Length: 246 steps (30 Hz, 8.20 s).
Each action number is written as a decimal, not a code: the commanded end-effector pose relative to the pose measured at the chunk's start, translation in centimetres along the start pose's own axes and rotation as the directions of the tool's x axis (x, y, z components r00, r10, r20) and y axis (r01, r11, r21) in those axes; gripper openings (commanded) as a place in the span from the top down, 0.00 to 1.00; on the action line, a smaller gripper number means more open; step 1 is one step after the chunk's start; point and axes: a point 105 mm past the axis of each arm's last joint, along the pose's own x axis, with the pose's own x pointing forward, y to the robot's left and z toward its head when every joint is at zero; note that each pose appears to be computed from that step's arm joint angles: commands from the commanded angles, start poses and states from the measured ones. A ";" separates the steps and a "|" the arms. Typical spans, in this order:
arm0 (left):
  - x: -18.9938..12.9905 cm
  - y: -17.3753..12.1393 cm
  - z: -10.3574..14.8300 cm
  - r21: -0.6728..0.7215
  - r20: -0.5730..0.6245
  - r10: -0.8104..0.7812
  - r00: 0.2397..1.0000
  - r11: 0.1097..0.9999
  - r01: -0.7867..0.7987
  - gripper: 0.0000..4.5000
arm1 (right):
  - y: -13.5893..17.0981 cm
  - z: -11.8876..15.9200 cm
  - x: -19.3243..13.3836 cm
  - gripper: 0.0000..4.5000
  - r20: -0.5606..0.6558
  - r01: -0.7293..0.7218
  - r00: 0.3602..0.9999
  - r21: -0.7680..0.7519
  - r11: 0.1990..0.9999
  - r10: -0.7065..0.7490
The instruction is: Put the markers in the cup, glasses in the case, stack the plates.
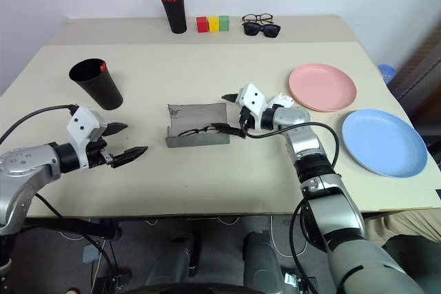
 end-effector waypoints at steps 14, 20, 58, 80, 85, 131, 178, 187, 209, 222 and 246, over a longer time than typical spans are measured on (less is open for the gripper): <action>0.2 -0.2 0.5 0.021 0.023 0.001 1.000 1.000 -0.002 0.00 | 0.8 1.3 -0.5 0.01 0.046 -0.058 0.997 -0.006 0.998 0.058; 0.2 -0.2 0.6 0.023 0.024 0.001 1.000 1.000 -0.002 0.00 | 1.2 0.2 -0.2 0.01 0.009 -0.048 0.999 -0.009 0.999 0.048; 0.1 -0.6 0.4 0.039 0.013 0.024 1.000 0.999 -0.025 0.00 | -1.9 -0.9 1.3 0.01 -0.023 0.195 0.980 -0.132 0.972 -0.200; 0.0 -0.9 -0.2 0.026 0.002 0.016 1.000 1.000 -0.016 0.00 | 2.5 1.5 0.6 0.01 0.093 -0.088 0.992 0.017 0.996 0.086; 0.0 -0.9 -0.3 0.025 -0.002 0.016 1.000 1.000 -0.016 0.00 | 3.3 0.8 0.8 0.01 0.063 -0.119 0.991 0.023 0.993 0.118; 0.1 -1.2 -0.6 0.000 -0.006 0.012 1.000 1.000 -0.012 0.00 | 4.2 -0.4 -0.2 0.01 0.013 -0.107 0.994 0.060 0.992 0.106; -0.5 -1.5 -1.0 -0.015 -0.015 0.029 0.999 0.999 -0.030 0.00 | 4.6 -0.3 1.1 0.38 0.009 -0.107 0.994 0.115 0.988 0.106; -0.6 -1.4 -1.0 -0.015 -0.017 0.031 0.999 0.999 -0.031 0.00 | 3.7 0.7 1.3 0.38 0.048 -0.082 0.996 0.094 0.992 0.078; -1.0 -1.6 -1.2 -0.024 -0.026 0.044 0.999 0.999 -0.045 0.00 | 2.0 -0.9 2.1 0.43 0.011 -0.032 0.999 0.101 0.994 0.031; -1.0 -1.6 -1.3 -0.030 -0.028 0.055 0.998 0.998 -0.056 0.00 | 1.8 -1.0 2.0 0.99 0.013 -0.017 1.000 0.079 0.997 0.016; -0.4 -0.9 -1.3 -0.022 -0.019 0.058 0.998 0.998 -0.059 0.00 | 0.4 2.6 0.1 0.99 0.263 0.440 0.893 -0.677 0.590 -0.365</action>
